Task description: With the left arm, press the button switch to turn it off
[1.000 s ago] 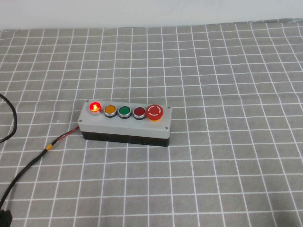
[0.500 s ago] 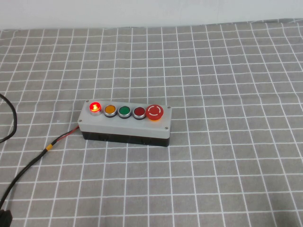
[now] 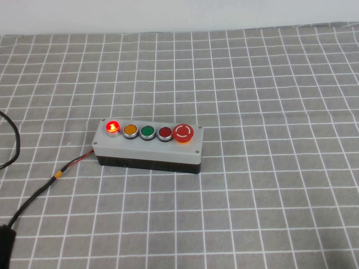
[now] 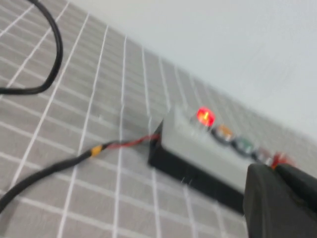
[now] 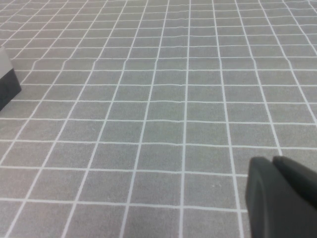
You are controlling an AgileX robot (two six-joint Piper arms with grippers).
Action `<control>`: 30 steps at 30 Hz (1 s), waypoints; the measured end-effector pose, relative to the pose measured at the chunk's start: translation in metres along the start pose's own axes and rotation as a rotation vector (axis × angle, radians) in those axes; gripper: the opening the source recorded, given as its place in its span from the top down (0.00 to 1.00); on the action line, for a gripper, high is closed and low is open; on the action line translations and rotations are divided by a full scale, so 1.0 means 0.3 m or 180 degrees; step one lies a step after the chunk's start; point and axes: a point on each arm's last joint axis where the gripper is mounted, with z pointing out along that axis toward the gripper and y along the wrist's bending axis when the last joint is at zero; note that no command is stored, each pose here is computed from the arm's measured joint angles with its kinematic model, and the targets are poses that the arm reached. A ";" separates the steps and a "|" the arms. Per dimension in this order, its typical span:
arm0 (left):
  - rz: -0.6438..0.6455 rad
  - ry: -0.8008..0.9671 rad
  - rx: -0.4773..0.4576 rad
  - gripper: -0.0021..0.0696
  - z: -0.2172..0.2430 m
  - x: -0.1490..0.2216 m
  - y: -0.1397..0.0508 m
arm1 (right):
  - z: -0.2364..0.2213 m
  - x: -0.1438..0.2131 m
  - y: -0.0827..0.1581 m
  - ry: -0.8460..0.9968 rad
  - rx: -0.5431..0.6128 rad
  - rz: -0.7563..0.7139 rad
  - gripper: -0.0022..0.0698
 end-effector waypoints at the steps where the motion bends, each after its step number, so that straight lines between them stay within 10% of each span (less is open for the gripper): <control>1: -0.0065 -0.0058 0.0010 0.98 0.000 -0.006 -0.001 | 0.000 0.000 0.000 0.0000 0.0000 0.0000 0.99; 10: -0.0055 -0.0056 0.0154 0.98 -0.016 -0.121 -0.076 | 0.000 0.000 0.000 0.0000 0.0000 0.0000 0.99; 30: 0.0997 0.2924 0.0097 0.98 0.472 -0.422 -0.264 | 0.000 0.000 0.000 0.0000 0.0000 0.0000 0.99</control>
